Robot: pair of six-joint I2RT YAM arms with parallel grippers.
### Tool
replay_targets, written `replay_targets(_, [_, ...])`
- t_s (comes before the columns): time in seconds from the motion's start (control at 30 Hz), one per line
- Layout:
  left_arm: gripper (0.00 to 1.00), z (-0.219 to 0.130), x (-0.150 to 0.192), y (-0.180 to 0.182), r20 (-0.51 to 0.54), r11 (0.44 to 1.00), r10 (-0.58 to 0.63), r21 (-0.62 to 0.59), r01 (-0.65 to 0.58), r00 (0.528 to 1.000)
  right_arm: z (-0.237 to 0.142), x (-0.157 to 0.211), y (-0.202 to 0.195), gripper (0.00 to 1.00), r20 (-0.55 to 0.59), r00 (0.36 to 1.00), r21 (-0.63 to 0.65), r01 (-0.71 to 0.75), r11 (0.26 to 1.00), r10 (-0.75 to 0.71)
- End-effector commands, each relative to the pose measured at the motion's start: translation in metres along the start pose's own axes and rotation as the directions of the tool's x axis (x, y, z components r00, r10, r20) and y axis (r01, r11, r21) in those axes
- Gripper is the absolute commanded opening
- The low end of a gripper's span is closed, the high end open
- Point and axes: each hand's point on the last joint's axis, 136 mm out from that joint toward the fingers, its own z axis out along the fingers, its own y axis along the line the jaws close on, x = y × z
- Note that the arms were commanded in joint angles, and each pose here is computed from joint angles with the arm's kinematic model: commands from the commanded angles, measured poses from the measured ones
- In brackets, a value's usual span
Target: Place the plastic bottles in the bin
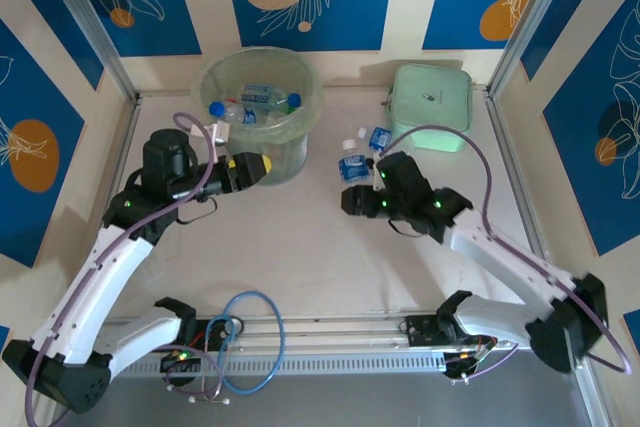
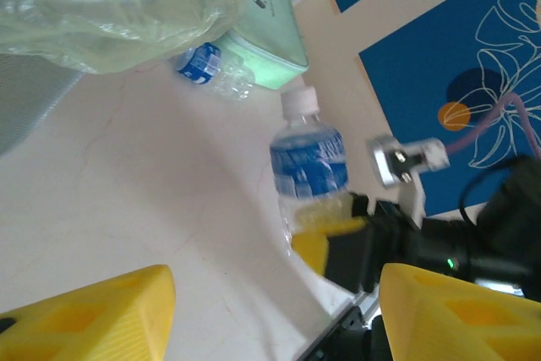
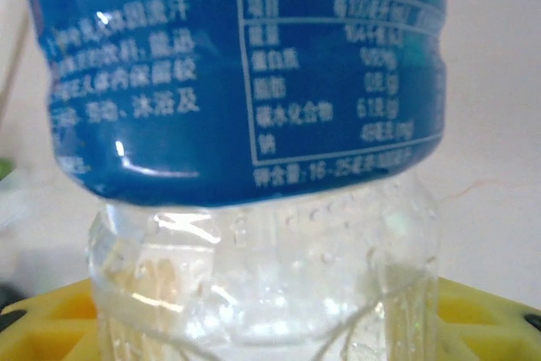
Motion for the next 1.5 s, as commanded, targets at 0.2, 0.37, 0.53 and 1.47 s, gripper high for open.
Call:
replay_targets(0.2, [0.67, 0.025, -0.008, -0.046, -0.084, 0.983, -0.008, 0.181, 0.024, 0.996, -0.043, 0.029, 0.064, 0.58, 0.039, 0.992, -0.186, 0.129, 0.974, -0.124])
replay_targets(0.37, [0.68, 0.042, 0.001, -0.059, -0.14, 0.976, 0.024, 0.217, 0.007, 0.99, -0.042, 0.035, 0.09, 0.58, 0.024, 0.976, -0.216, 0.218, 0.952, -0.218])
replay_targets(0.53, [0.66, 0.053, 0.009, -0.049, -0.172, 0.986, 0.011, 0.169, 0.018, 0.985, -0.042, 0.035, 0.112, 0.58, 0.044, 0.965, -0.274, 0.262, 0.926, -0.26])
replay_targets(1.47, [0.3, 0.058, 0.029, -0.045, -0.246, 0.987, 0.005, 0.156, 0.035, 0.969, -0.036, 0.024, 0.125, 0.58, 0.048, 0.964, -0.297, 0.264, 0.918, -0.262])
